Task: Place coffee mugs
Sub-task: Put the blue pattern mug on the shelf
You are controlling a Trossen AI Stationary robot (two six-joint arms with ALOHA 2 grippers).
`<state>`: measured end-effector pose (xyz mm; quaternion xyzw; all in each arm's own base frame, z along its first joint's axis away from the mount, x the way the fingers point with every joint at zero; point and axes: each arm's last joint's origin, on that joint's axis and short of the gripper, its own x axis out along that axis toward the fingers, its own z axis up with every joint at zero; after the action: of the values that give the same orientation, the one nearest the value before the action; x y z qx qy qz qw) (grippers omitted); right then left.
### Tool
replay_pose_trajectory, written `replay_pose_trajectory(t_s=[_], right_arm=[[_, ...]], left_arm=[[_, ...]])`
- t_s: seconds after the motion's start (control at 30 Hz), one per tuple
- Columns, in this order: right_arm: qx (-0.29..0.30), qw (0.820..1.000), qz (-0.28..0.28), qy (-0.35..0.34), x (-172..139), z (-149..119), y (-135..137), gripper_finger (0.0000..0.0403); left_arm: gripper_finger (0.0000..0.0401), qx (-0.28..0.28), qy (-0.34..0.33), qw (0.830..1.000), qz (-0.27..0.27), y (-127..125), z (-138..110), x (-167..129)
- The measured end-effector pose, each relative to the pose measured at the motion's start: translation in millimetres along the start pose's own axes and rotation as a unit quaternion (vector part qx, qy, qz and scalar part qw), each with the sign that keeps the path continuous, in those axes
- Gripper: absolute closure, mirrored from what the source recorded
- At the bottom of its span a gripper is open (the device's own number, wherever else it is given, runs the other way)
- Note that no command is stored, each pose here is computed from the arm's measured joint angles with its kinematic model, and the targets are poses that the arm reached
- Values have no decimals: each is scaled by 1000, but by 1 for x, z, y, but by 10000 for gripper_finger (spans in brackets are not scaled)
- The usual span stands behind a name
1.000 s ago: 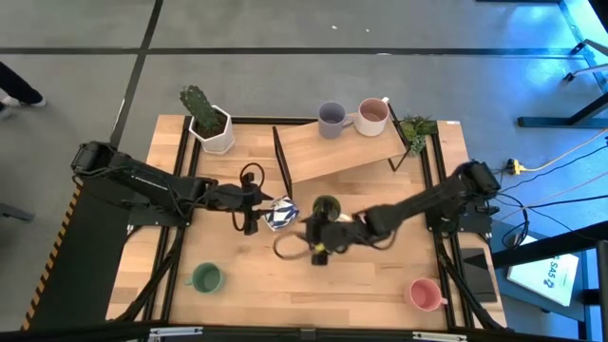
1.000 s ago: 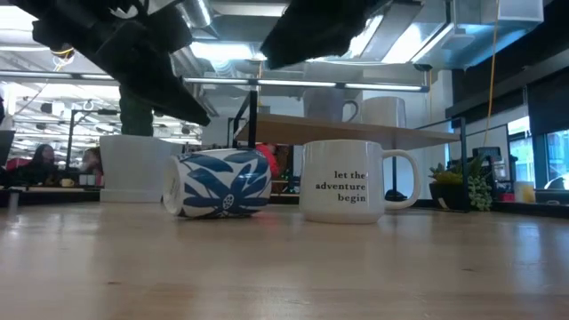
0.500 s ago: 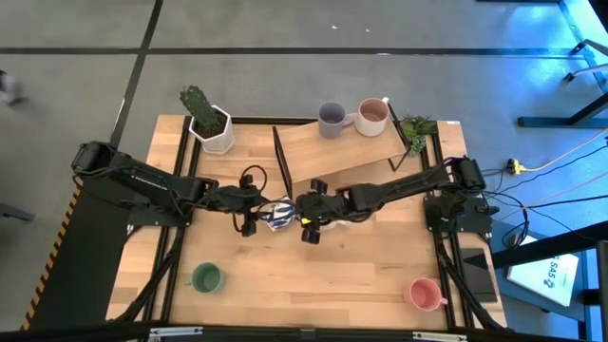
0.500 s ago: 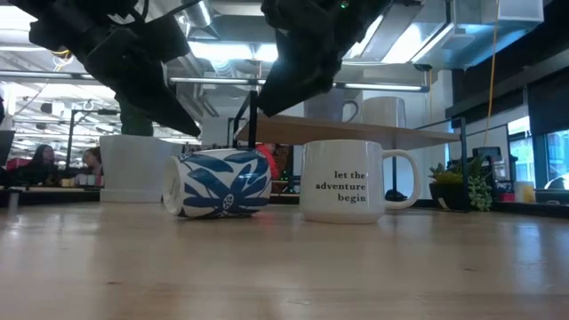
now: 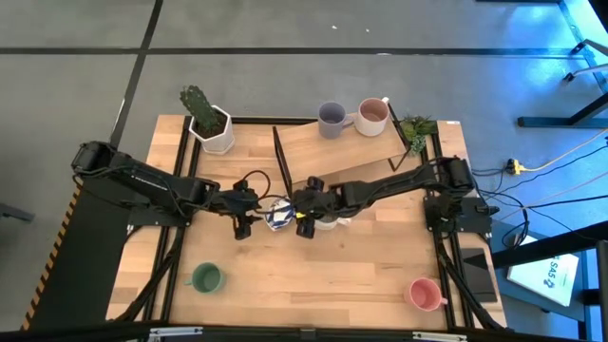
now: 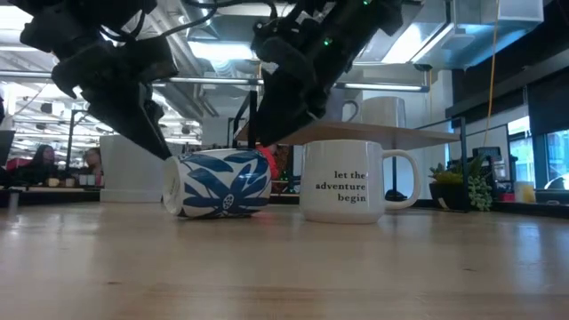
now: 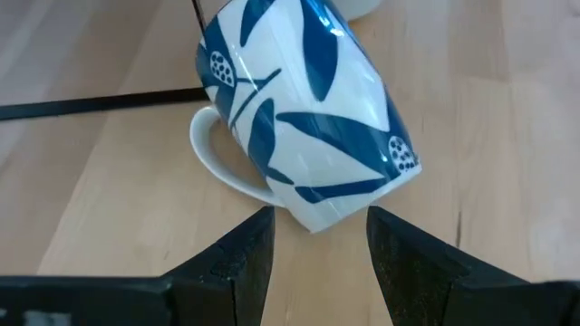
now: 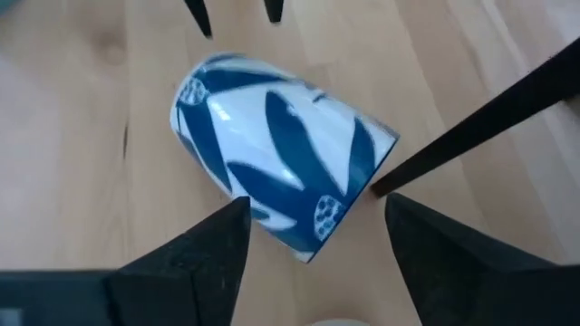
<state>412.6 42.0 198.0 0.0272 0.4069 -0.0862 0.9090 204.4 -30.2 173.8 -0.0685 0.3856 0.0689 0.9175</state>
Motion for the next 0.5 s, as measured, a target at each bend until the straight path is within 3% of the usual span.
replay_pose_trajectory(t_s=[0.3,0.5], right_arm=[[3,1000,-9,-2,4,0,-2,176],[6,1000,25,7,22,-7,2,176]], left_arm=[[231,-16,-1,1000,-11,-1,1,0],[231,-15,12,1000,-15,-1,-1,2]])
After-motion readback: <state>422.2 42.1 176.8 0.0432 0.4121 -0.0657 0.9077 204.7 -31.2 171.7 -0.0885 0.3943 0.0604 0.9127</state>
